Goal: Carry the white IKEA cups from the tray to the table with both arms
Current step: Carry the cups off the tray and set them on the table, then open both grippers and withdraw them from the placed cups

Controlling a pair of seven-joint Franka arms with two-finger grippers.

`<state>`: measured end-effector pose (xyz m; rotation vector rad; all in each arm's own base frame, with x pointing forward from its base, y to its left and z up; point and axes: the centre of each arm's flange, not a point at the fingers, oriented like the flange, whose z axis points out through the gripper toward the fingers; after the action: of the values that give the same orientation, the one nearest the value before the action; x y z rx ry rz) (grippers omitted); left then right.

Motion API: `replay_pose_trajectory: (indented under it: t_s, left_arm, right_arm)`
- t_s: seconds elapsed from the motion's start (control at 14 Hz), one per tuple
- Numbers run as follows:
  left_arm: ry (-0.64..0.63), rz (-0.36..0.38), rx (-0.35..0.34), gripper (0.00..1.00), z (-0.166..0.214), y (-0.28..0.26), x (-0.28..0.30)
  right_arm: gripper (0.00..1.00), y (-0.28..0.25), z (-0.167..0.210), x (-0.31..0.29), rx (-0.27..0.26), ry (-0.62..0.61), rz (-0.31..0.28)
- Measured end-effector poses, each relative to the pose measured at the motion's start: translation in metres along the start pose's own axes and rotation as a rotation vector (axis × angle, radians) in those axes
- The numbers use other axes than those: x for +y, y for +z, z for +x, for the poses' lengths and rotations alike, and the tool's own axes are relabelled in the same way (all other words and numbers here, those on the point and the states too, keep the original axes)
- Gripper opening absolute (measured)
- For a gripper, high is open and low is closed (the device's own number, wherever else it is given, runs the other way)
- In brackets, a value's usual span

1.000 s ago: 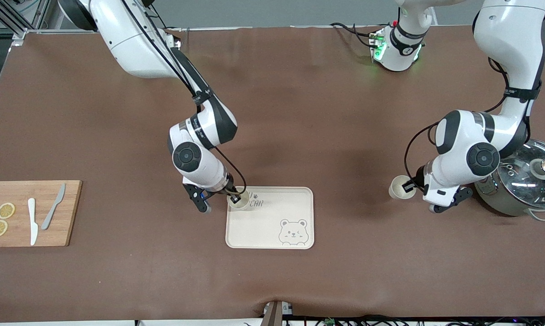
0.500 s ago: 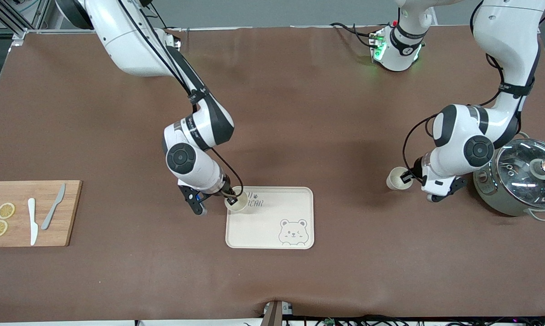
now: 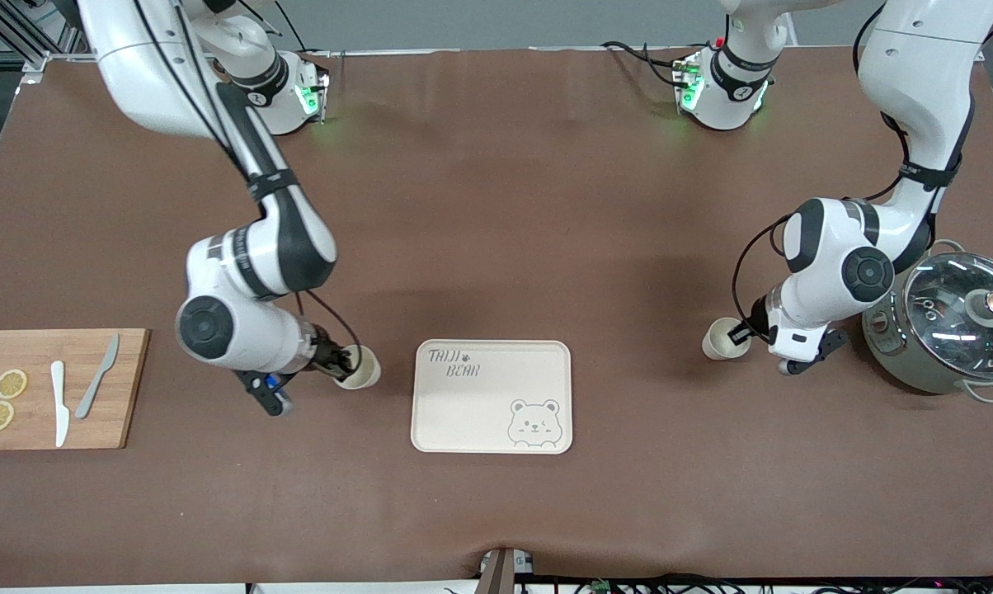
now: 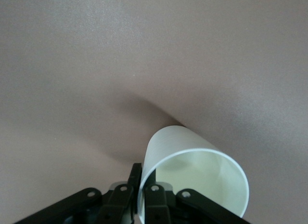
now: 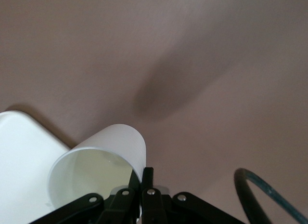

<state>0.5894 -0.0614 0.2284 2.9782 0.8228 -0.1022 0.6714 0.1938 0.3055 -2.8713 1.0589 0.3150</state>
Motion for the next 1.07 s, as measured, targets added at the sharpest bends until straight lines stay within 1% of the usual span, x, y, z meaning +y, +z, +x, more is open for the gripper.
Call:
replay_pose_trajectory:
  t_s: [0.14,0.21,0.29,0.36,0.5,0.57,0.64,0.79,0.93,1.07]
  left_arm:
    - [-0.001,-0.007,0.012,0.31,0.002,-0.007,0.002]
    - [0.000,-0.014,0.025,0.42,0.004,-0.015,0.004]
    - [0.000,-0.020,0.039,0.51,0.007,-0.028,0.006]
    - [0.000,-0.023,0.051,0.62,0.010,-0.042,0.008]
    - [-0.001,-0.023,0.067,0.80,0.017,-0.078,0.013]
    - [-0.001,-0.018,0.070,0.91,0.020,-0.097,0.015]
    - [-0.002,-0.010,0.067,0.99,0.023,-0.117,0.017]
    - [-0.006,0.009,0.054,1.00,0.031,-0.158,0.017]
    - [0.005,0.021,0.045,1.00,0.040,-0.193,0.011]
    - [0.025,0.028,0.039,1.00,0.048,-0.225,0.001]
  right_arm:
    - [0.02,0.004,0.037,0.037,-0.028,-0.113,-0.015]
    - [0.02,0.007,0.052,0.056,-0.042,-0.160,-0.020]
    - [0.02,0.008,0.063,0.074,-0.052,-0.198,-0.023]
    - [0.02,0.005,0.072,0.093,-0.055,-0.234,-0.026]
    - [0.02,-0.014,0.087,0.134,-0.040,-0.295,-0.036]
    - [0.02,-0.022,0.096,0.156,-0.034,-0.321,-0.041]
    - [0.02,-0.028,0.106,0.180,-0.035,-0.347,-0.040]
    - [0.02,-0.028,0.128,0.222,-0.039,-0.396,-0.028]
    - [0.02,-0.020,0.150,0.255,-0.010,-0.435,-0.007]
    - [0.02,0.001,0.159,0.273,0.030,-0.491,0.003]
